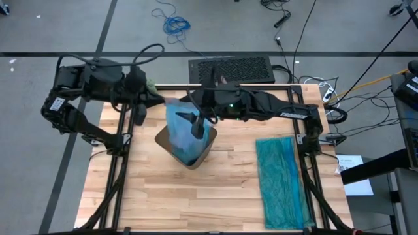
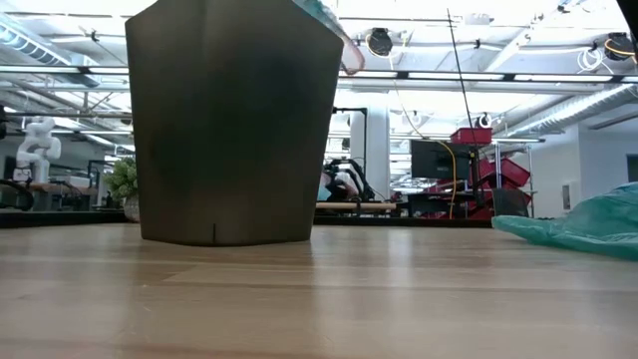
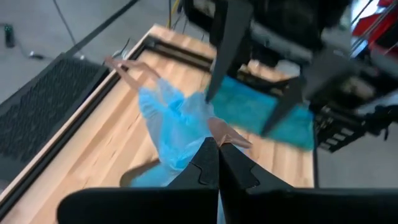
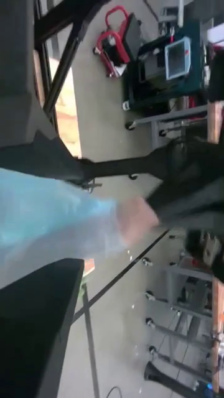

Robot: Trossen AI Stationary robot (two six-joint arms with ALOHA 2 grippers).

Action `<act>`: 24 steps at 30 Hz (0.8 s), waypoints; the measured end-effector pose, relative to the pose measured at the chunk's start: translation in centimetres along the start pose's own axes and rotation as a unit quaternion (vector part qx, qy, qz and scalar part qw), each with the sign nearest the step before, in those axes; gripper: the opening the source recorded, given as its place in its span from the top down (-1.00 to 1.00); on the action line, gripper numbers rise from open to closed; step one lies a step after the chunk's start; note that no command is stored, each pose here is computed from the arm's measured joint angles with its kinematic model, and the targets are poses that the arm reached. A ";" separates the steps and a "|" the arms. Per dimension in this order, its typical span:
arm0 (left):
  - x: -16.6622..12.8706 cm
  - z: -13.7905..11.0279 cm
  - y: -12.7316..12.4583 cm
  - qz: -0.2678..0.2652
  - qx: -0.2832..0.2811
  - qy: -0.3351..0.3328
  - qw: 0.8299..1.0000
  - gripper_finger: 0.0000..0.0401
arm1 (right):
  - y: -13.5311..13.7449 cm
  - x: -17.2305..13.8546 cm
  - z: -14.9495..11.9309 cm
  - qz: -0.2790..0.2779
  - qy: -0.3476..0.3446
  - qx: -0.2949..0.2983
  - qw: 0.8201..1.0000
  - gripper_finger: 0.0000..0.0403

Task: Place trash/remove bag and relplace
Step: Close the blue trash bag

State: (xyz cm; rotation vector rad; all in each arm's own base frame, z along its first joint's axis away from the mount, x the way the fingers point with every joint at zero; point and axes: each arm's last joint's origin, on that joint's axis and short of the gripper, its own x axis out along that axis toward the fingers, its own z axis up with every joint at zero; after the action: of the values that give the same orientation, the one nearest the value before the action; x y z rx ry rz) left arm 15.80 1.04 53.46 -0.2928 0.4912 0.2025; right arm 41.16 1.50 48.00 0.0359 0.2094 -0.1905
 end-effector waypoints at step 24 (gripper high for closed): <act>-0.2 1.8 -0.6 -0.028 -0.009 -0.095 0.995 1.00 | 2.2 4.4 -2.3 -0.186 -0.065 0.080 0.977 -0.26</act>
State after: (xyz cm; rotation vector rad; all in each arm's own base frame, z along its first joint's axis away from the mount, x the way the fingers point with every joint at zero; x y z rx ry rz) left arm 16.59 1.09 55.21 -0.3014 0.2924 0.1773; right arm 45.36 3.01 44.86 0.1447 0.0687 -0.5821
